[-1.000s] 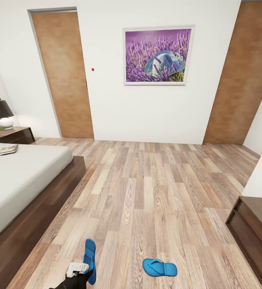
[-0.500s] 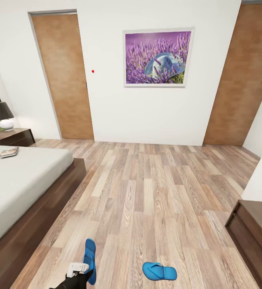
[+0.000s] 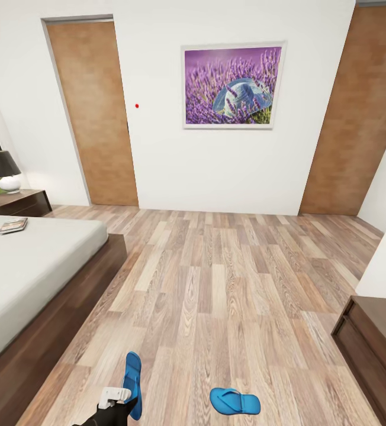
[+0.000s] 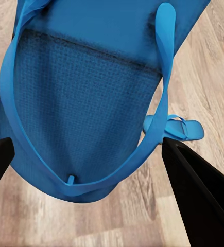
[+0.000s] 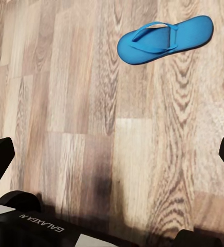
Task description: In the bedroom, move the book from the bed onto either nightstand, and place the two sandals side by side next to the bed.
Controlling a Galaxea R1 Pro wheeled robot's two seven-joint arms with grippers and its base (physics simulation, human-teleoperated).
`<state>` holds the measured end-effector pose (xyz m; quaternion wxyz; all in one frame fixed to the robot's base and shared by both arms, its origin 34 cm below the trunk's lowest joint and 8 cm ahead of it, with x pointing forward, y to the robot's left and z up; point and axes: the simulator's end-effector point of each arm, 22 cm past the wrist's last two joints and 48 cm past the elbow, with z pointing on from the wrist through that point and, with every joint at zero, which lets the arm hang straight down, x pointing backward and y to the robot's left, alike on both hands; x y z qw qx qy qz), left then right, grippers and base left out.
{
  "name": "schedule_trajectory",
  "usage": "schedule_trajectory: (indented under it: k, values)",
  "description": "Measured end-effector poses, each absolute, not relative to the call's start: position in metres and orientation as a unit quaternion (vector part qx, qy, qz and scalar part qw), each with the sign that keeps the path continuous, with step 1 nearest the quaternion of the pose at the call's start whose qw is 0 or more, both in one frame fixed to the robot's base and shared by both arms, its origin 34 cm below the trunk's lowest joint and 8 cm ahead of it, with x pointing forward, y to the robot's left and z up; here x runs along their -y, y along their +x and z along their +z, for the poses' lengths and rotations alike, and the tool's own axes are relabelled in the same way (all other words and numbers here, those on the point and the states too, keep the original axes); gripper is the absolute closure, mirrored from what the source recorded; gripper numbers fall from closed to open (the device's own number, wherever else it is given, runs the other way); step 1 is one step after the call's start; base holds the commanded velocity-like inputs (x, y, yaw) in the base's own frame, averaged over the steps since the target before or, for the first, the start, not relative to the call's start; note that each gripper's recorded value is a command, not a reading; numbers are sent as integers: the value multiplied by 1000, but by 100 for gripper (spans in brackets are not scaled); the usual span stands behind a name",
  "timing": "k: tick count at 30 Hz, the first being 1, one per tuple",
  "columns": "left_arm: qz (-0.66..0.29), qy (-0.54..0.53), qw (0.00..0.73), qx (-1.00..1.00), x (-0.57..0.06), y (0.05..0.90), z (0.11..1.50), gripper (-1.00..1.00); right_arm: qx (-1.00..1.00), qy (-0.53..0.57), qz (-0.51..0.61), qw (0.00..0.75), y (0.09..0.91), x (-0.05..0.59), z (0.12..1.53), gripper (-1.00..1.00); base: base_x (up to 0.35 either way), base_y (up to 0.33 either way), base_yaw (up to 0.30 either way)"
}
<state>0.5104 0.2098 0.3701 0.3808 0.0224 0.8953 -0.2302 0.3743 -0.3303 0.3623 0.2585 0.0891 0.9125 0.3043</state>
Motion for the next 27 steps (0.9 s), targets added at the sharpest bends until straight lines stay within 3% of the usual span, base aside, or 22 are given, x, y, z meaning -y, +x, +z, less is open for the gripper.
schedule_trajectory:
  k: [8,27]
  values:
    - [-229,22,381,-895,-210,511,370,100,-912,89,304,259,374,330,362,-100,179,0,0]
    - [-230,22,381,-895,-210,511,370,100,-912,89,305,259,374,330,362,-100,8,0,0]
